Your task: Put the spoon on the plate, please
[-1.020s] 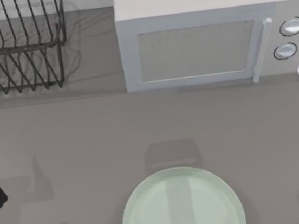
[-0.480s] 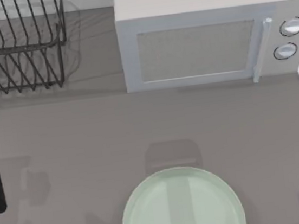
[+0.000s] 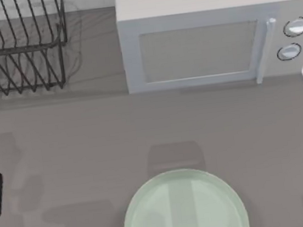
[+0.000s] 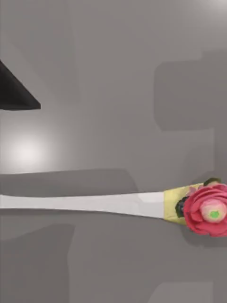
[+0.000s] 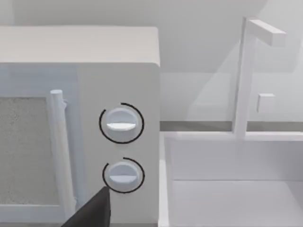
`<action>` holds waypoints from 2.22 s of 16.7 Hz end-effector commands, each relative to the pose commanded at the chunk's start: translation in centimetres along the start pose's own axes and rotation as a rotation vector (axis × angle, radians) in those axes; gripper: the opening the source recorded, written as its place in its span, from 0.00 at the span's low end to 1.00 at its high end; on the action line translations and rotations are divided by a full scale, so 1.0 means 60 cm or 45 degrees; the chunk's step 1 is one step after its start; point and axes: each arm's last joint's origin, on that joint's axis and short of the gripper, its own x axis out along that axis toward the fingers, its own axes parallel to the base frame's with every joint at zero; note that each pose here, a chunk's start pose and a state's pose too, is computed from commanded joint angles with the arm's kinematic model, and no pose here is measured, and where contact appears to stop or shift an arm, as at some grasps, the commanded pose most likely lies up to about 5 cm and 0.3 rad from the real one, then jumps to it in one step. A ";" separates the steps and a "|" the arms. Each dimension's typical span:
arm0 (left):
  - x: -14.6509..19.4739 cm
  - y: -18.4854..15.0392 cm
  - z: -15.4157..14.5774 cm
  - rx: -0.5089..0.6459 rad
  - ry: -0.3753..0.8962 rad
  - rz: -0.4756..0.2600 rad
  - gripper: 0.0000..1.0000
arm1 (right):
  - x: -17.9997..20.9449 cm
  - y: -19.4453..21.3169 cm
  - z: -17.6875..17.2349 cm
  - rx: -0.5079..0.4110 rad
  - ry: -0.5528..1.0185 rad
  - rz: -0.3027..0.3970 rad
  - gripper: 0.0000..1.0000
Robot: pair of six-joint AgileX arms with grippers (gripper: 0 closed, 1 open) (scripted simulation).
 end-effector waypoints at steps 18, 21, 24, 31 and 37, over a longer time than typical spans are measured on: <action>0.111 0.010 0.031 -0.004 0.218 -0.018 1.00 | 0.000 0.000 0.000 0.000 0.000 0.000 1.00; 0.157 0.009 0.017 -0.004 0.218 -0.018 1.00 | 0.000 0.000 0.000 0.000 0.000 0.000 1.00; 0.173 0.008 0.009 -0.004 0.226 -0.019 1.00 | 0.000 0.000 0.000 0.000 0.000 0.000 1.00; 0.173 0.008 0.009 -0.004 0.226 -0.019 0.70 | 0.000 0.000 0.000 0.000 0.000 0.000 1.00; 0.173 0.008 0.009 -0.004 0.226 -0.019 0.25 | 0.000 0.000 0.000 0.000 0.000 0.000 1.00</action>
